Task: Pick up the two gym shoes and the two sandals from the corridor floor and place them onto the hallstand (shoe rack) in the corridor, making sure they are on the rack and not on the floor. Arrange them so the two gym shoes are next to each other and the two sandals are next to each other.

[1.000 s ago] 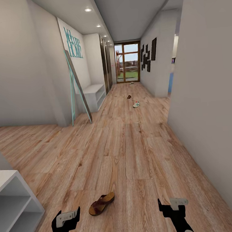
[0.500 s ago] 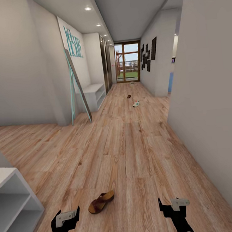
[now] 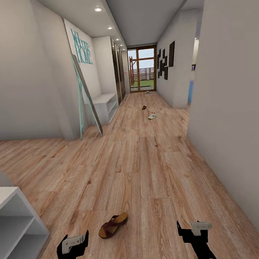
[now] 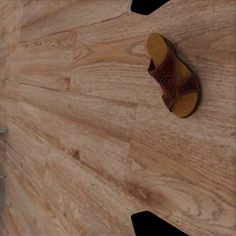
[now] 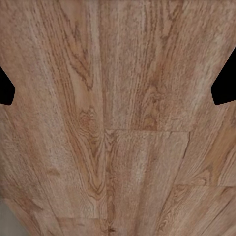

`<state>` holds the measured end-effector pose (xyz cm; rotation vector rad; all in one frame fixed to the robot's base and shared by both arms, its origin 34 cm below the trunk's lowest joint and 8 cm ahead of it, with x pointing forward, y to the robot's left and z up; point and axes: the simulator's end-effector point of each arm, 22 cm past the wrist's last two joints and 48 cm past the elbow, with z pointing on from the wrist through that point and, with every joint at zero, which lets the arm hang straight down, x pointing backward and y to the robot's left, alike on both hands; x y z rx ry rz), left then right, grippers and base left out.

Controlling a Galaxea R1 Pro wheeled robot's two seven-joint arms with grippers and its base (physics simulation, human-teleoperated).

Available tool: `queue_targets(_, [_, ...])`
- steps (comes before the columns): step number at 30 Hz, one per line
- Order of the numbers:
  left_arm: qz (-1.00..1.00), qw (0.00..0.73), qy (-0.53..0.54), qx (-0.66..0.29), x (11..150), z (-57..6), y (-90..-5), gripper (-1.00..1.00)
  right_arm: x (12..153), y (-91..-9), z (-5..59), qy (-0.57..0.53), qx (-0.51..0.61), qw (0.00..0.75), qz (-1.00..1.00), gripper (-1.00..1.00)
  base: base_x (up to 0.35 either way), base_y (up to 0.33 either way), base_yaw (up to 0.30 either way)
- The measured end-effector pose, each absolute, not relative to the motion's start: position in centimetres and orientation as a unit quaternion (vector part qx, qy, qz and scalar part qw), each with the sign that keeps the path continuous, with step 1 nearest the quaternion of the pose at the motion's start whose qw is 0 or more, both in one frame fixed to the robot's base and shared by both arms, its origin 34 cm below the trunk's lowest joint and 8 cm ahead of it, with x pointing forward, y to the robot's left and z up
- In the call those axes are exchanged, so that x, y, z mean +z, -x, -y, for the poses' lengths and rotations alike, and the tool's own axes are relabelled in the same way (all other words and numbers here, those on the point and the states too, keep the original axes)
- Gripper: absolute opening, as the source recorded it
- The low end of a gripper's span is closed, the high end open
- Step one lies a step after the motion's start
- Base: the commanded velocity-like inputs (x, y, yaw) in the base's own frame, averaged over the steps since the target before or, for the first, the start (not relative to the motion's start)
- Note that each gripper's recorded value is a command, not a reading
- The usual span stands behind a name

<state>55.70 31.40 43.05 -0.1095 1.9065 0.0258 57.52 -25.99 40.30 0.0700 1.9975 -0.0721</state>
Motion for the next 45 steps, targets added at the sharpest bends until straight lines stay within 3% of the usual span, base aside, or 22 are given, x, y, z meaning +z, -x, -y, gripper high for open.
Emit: queue_targets(45, [-0.815, 0.577, 0.05, 0.011, 39.2, -31.4, -54.7, 1.0, 36.5, -56.5, 25.9, -0.03, -0.03, 0.54, -0.84, 1.0, 0.0, 0.0, 0.0])
